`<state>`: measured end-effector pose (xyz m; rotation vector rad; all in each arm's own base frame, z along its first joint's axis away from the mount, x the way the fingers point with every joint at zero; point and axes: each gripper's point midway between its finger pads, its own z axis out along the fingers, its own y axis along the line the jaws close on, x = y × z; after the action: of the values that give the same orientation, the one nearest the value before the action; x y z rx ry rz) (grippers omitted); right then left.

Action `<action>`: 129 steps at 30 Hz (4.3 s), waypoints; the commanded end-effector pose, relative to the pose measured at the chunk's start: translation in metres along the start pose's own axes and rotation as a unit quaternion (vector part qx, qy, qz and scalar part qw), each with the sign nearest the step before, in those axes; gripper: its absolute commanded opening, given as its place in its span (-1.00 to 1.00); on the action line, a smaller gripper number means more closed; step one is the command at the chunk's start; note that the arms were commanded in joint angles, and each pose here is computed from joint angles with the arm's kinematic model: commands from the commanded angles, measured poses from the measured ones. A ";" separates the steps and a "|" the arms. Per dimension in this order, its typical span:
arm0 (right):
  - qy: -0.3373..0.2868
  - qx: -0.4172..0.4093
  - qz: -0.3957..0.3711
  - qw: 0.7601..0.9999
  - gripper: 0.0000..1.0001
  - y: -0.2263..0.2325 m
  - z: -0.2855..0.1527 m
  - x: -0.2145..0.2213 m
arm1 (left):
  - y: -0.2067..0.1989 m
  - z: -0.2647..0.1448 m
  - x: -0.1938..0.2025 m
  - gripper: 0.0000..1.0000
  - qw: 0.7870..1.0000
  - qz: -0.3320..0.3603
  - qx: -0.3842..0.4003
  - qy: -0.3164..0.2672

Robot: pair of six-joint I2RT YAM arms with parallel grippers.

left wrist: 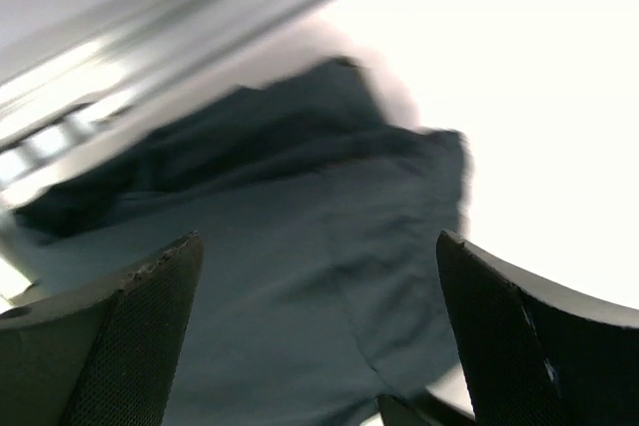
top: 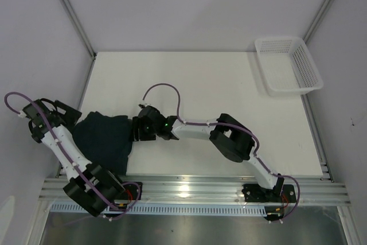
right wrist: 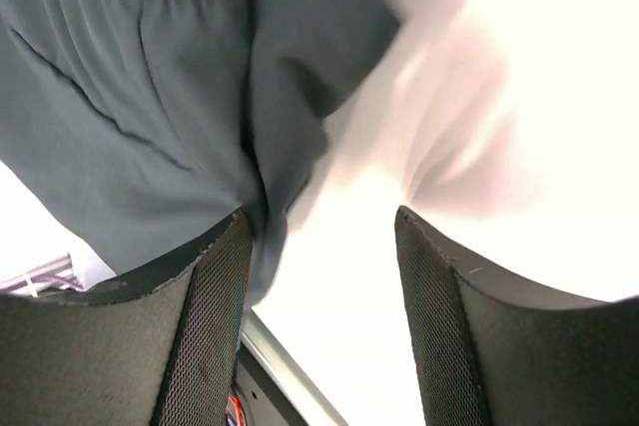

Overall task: Fold and stack the shorts
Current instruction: Neatly place the folded shorts to the corner

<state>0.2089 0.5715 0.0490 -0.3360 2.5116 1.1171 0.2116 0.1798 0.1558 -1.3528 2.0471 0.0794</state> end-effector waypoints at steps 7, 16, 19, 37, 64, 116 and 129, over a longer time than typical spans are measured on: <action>-0.094 -0.144 -0.045 0.984 0.18 0.093 -0.071 -0.077 | -0.077 -0.078 -0.018 0.98 0.978 0.021 0.201 -0.041; -0.044 -0.380 -0.054 0.922 0.20 0.173 -0.056 -0.068 | -0.084 -0.081 -0.014 0.98 0.975 0.021 0.218 -0.039; -0.015 -0.424 -0.046 0.904 0.29 0.178 -0.035 -0.055 | -0.088 -0.081 -0.014 0.98 0.972 0.026 0.230 -0.037; 0.006 -0.379 0.011 0.925 0.41 0.109 0.029 -0.076 | -0.085 -0.081 -0.021 0.98 0.978 0.035 0.203 -0.045; -0.104 -0.409 -0.091 0.902 0.43 0.090 -0.194 -0.128 | -0.065 0.013 0.063 0.98 0.881 -0.200 0.429 0.012; -0.430 0.280 -0.015 0.858 0.99 -0.259 -0.415 -0.049 | -0.169 -0.106 0.228 0.98 0.785 0.229 0.572 -0.064; -0.481 0.254 -0.006 0.839 0.99 -0.264 -0.411 -0.049 | -0.172 -0.103 0.263 0.98 0.735 0.275 0.619 -0.027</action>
<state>0.2456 0.0940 0.1306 0.2503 1.8227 0.3543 0.2430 -0.1363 0.1258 0.0010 1.7970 -0.7829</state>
